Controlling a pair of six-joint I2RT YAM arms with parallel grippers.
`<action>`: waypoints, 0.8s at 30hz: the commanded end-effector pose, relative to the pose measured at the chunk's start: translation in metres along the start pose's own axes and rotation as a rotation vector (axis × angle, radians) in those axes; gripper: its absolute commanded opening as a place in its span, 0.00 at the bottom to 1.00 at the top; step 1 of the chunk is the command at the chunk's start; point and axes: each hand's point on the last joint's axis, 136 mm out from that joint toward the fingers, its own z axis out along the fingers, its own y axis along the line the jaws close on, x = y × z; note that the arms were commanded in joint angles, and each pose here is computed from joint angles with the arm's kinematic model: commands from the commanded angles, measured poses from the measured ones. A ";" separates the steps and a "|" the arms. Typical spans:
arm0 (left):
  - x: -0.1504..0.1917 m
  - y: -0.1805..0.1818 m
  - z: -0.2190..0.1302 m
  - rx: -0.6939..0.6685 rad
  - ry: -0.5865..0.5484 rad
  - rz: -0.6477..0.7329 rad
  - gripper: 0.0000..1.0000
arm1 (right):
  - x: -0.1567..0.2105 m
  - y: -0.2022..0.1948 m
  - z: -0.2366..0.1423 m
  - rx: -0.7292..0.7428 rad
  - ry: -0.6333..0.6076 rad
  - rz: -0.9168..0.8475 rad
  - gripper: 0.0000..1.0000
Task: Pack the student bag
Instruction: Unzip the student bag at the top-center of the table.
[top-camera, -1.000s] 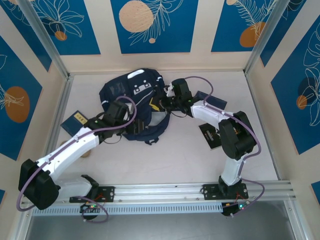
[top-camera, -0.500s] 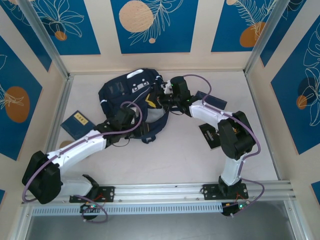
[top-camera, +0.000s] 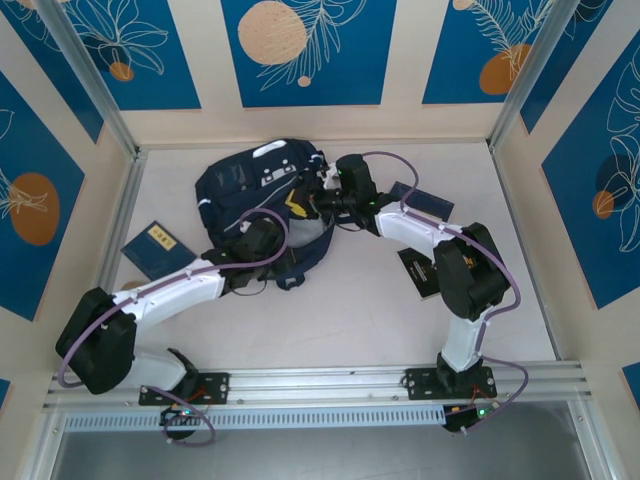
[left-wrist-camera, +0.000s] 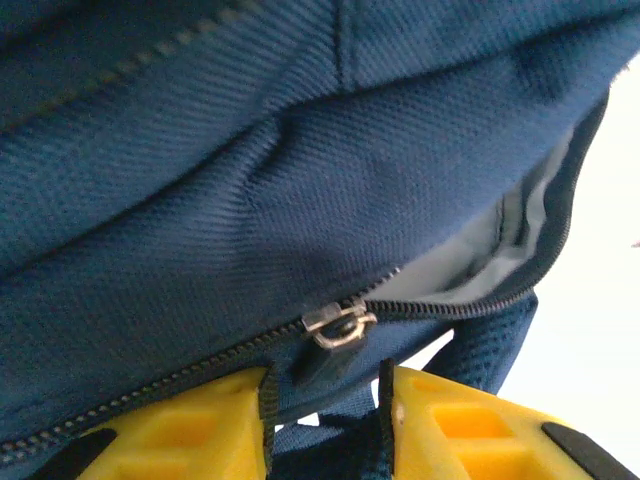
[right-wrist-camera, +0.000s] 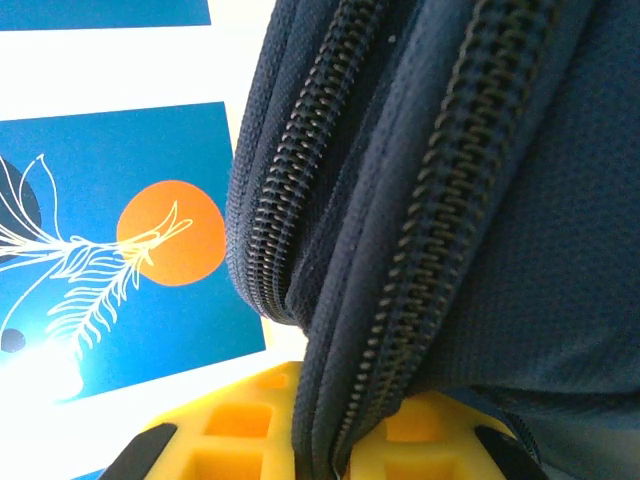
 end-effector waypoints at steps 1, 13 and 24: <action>-0.007 0.013 0.002 -0.082 -0.049 -0.042 0.34 | 0.019 0.064 -0.012 -0.159 0.049 -0.122 0.07; -0.023 0.022 0.001 -0.173 -0.118 -0.021 0.21 | 0.037 0.059 -0.003 -0.138 0.076 -0.141 0.07; -0.028 0.034 -0.021 -0.224 -0.139 0.039 0.00 | 0.020 0.038 -0.009 -0.025 -0.024 -0.166 0.06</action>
